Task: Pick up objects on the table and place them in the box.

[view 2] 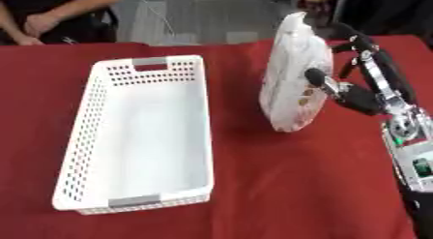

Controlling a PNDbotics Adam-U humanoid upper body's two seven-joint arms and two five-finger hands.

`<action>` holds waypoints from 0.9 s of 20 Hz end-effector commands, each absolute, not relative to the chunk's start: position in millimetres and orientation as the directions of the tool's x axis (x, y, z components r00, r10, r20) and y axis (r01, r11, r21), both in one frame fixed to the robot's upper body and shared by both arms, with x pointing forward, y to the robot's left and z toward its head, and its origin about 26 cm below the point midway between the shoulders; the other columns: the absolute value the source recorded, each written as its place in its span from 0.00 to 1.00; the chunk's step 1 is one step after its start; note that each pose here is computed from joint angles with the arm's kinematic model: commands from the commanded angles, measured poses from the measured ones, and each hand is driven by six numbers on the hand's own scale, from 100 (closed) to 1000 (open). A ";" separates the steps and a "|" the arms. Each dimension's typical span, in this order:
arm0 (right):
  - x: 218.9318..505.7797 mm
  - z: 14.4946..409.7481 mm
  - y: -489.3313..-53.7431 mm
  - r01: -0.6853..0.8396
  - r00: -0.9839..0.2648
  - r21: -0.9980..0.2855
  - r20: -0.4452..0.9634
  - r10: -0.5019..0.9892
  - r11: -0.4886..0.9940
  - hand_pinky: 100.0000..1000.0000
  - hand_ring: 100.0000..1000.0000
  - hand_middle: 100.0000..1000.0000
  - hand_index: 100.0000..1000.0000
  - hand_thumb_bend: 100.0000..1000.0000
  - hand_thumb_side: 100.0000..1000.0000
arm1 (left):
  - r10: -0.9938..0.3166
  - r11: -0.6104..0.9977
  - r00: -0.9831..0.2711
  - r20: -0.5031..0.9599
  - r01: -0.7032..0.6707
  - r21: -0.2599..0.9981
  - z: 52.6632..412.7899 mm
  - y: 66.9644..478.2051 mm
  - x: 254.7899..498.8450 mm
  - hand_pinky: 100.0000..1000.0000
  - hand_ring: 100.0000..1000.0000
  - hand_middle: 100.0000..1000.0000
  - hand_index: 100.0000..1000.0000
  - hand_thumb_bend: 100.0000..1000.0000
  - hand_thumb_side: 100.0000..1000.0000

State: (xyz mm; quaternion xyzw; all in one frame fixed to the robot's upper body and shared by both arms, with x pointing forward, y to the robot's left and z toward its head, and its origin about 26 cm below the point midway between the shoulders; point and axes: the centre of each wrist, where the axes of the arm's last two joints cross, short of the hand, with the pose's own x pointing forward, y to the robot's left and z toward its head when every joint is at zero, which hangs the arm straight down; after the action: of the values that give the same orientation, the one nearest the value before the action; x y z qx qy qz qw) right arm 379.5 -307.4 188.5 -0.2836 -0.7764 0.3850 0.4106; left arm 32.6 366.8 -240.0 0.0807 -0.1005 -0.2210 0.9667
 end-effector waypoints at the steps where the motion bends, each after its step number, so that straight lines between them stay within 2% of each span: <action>1: 384.7 199.6 -314.9 0.131 -0.503 -0.856 0.377 0.778 0.499 0.39 0.75 0.81 1.00 0.65 0.80 | -0.451 0.883 0.881 0.145 0.415 0.220 -236.2 378.3 31.7 0.61 0.57 0.65 0.79 0.00 0.17; 18: 404.3 202.7 -314.7 0.092 -0.498 -0.887 0.353 0.792 0.453 0.40 0.76 0.82 1.00 0.66 0.78 | -0.455 0.880 0.879 0.143 0.419 0.222 -236.1 378.7 31.4 0.61 0.57 0.65 0.79 0.00 0.17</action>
State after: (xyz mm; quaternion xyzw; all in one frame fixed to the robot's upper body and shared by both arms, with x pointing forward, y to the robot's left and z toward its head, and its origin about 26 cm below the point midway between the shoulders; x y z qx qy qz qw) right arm 403.4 -310.5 189.7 -0.2816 -0.7527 0.4243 0.4173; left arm 32.6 366.8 -240.0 0.0810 -0.1001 -0.2246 0.9659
